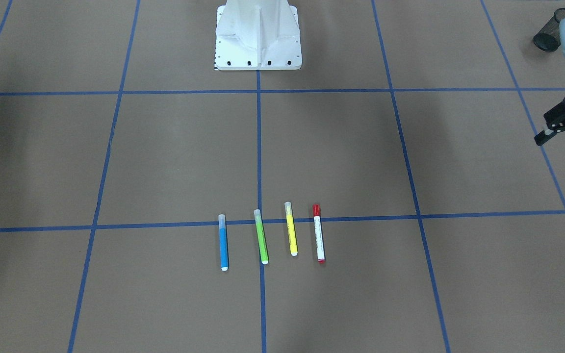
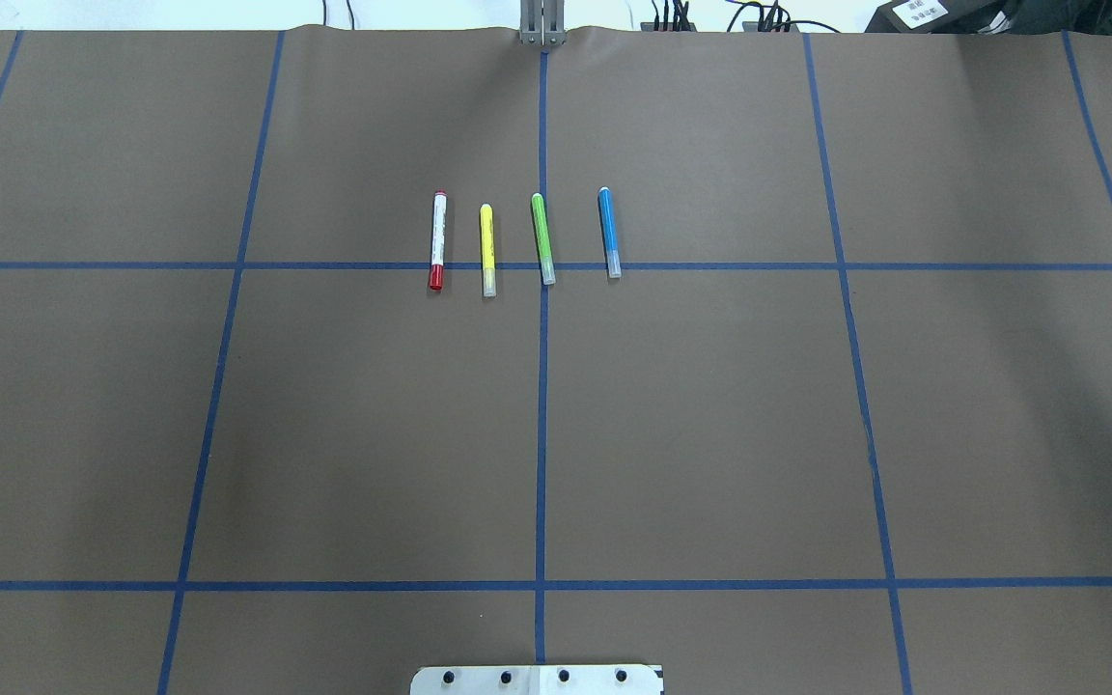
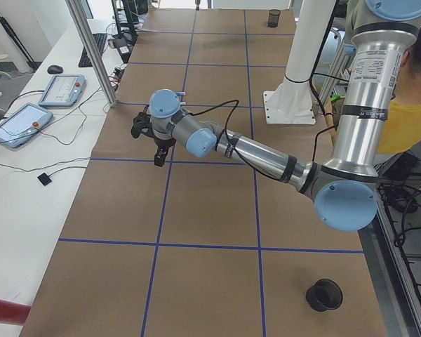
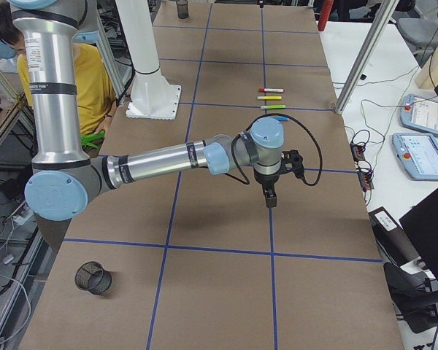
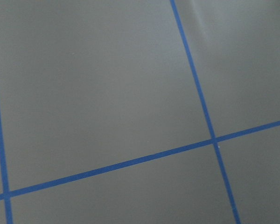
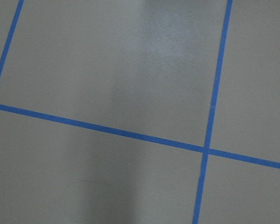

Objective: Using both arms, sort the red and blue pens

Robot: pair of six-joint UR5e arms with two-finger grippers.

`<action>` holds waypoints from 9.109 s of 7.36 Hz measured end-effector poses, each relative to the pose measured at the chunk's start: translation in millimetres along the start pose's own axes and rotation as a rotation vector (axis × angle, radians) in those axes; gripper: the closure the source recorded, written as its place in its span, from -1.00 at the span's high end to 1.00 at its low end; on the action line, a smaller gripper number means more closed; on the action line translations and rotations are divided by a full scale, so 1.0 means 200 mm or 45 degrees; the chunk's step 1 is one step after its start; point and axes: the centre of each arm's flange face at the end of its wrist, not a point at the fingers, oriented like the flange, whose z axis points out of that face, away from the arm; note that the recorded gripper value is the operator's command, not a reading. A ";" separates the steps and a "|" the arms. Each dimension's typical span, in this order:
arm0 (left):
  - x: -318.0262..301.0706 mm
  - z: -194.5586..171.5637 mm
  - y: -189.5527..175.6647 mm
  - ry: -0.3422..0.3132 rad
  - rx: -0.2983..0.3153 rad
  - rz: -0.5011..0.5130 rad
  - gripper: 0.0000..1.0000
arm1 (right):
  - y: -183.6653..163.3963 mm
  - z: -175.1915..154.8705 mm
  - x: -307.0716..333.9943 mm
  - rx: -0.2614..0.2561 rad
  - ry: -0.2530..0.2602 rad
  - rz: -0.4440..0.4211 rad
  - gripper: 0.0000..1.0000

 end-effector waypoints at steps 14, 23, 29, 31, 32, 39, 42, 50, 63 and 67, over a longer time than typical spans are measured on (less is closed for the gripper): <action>1.90 1.46 -0.54 -0.279 -0.418 -0.193 0.96 | -0.14 0.17 -0.39 -0.032 0.016 0.039 1.00; 1.81 1.62 -0.62 -0.355 -0.531 -0.168 0.65 | -0.14 0.20 -0.38 -0.046 0.019 0.045 1.00; 1.76 1.74 -0.61 -0.351 -0.521 -0.206 -0.10 | -0.14 0.20 -0.38 -0.046 0.019 0.044 1.00; 1.77 1.75 -0.59 -0.352 -0.521 -0.224 -0.23 | -0.14 0.20 -0.38 -0.048 0.019 0.043 1.00; 1.78 1.76 -0.59 -0.353 -0.521 -0.230 -0.24 | -0.14 0.20 -0.38 -0.048 0.019 0.043 1.00; 1.78 1.76 -0.58 -0.356 -0.523 -0.239 -0.29 | -0.14 0.21 -0.38 -0.051 0.019 0.042 1.00; 1.78 1.77 -0.57 -0.356 -0.523 -0.239 -0.33 | -0.14 0.21 -0.39 -0.052 0.019 0.041 1.00; 1.87 1.62 -0.62 -0.277 -0.506 -0.212 -1.00 | -0.14 0.21 -0.38 -0.051 0.024 0.041 1.00; -0.23 -0.03 0.53 -0.690 -0.855 0.739 -1.00 | -0.11 0.22 -0.36 -0.062 0.024 0.049 1.00; -0.95 -0.32 1.36 -0.893 -0.933 0.821 -1.00 | -0.10 0.23 -0.36 -0.066 0.024 0.049 1.00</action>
